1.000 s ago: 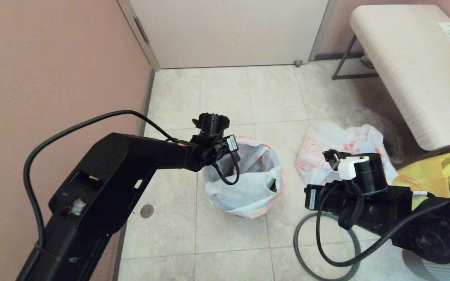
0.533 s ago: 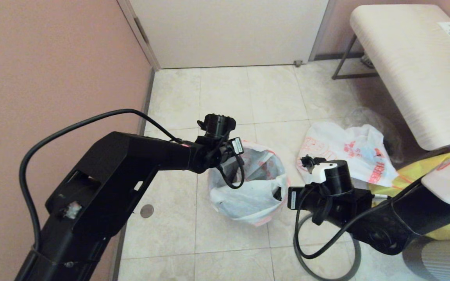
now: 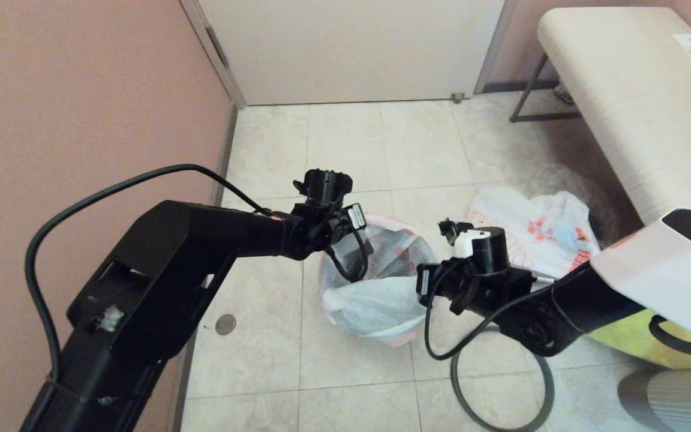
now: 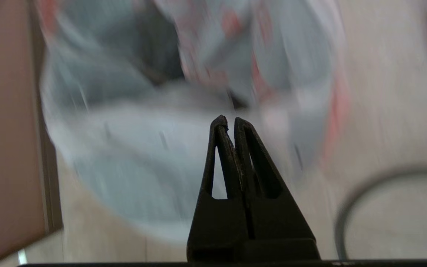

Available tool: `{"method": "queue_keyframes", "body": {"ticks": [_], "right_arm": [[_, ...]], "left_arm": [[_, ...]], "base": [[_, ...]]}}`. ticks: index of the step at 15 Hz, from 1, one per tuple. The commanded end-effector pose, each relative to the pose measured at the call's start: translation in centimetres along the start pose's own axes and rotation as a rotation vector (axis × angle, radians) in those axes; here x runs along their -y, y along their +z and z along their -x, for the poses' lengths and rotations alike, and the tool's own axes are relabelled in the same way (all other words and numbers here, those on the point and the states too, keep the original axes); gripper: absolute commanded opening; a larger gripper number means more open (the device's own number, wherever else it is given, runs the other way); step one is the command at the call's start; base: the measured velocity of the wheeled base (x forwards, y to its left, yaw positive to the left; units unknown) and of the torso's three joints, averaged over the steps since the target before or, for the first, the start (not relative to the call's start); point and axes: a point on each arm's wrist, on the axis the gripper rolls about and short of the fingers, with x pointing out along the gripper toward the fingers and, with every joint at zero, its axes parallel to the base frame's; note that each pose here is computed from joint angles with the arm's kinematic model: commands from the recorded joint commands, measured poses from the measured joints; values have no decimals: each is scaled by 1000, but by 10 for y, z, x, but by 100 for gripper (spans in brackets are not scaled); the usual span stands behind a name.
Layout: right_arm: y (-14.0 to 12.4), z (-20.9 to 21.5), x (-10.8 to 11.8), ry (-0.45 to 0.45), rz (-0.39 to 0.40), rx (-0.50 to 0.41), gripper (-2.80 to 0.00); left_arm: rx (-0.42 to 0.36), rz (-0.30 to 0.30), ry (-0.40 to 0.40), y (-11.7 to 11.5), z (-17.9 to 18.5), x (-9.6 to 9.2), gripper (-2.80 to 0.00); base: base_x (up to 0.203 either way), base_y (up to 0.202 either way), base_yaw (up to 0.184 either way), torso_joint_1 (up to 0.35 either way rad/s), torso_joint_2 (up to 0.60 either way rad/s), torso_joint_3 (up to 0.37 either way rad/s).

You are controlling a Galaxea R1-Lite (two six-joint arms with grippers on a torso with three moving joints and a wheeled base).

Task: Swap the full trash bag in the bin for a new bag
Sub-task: Put the new garbage bag on the trash can

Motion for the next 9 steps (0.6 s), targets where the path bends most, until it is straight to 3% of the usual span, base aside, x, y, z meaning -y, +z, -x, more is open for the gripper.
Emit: {"method": "queue_keyframes", "body": {"ticks": [1, 4, 9], "right_arm": [[4, -21, 1, 3, 2, 35, -280], [21, -55, 6, -5, 23, 79, -280], [36, -83, 15, -19, 30, 40, -280]], "left_arm": [[-17, -2, -10, -6, -4, 0, -280], [-1, 4, -27, -6, -7, -2, -280], [10, 10, -35, -2, -5, 0, -280]], "base": [[0, 0, 0, 0, 0, 0], [0, 0, 0, 0, 0, 0], [0, 0, 0, 0, 0, 0]]}}
